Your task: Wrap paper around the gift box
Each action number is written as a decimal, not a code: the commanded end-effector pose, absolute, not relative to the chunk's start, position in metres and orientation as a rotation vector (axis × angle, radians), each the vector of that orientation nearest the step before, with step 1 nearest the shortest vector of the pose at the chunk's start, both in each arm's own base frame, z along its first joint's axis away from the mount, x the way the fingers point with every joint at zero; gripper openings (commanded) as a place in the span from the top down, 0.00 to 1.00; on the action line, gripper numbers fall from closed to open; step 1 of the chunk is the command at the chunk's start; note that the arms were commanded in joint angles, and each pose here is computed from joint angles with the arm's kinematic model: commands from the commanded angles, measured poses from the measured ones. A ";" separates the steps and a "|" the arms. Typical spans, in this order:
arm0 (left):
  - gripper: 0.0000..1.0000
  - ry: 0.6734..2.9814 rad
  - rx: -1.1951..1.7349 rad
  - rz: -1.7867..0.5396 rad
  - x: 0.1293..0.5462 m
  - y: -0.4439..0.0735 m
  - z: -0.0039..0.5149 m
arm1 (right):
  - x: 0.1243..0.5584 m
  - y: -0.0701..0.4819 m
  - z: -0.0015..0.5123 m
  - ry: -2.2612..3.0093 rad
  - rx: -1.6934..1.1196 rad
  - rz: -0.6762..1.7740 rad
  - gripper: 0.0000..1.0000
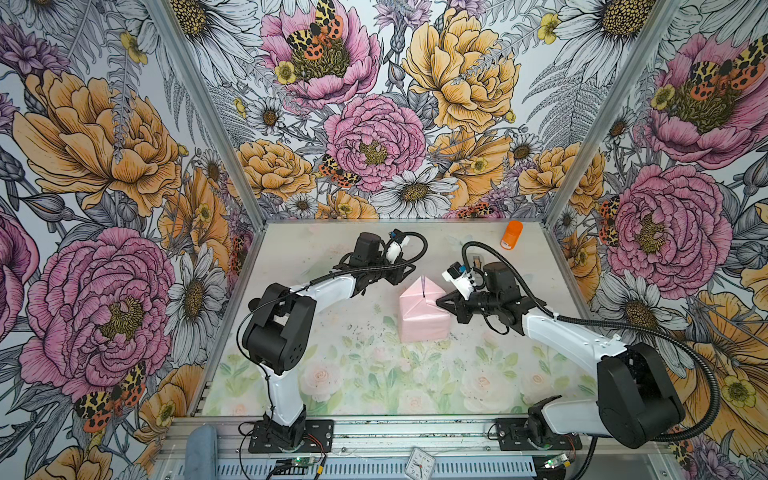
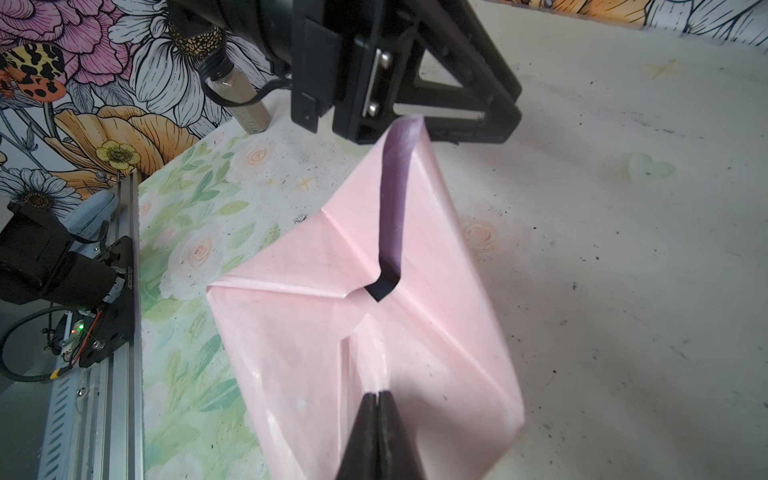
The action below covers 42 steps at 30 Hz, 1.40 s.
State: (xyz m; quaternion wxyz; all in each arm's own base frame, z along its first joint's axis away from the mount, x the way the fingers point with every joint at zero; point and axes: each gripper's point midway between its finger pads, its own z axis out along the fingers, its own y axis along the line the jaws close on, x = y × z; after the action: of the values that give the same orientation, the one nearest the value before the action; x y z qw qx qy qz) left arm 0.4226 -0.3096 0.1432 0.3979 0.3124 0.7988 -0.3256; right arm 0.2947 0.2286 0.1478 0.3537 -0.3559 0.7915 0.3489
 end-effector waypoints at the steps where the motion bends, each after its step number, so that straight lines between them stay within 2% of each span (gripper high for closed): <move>1: 0.61 1.949 0.877 -0.932 0.410 -0.326 0.163 | 0.289 0.227 0.134 2.111 -0.907 0.905 0.94; 16: 0.61 1.810 1.062 -1.045 0.363 -0.337 0.185 | 0.290 0.227 0.133 2.125 -0.894 0.897 0.94; 42: 0.61 1.859 1.176 -0.990 0.331 -0.335 0.168 | 0.292 0.227 0.145 2.117 -0.871 0.892 0.93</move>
State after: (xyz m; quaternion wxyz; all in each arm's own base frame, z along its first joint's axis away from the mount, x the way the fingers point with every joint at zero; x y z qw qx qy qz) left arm 0.3408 -0.3376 0.1616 0.3522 0.4407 0.7277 -0.3900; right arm 0.2955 0.2285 0.1472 0.3506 -0.3454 0.7980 0.3478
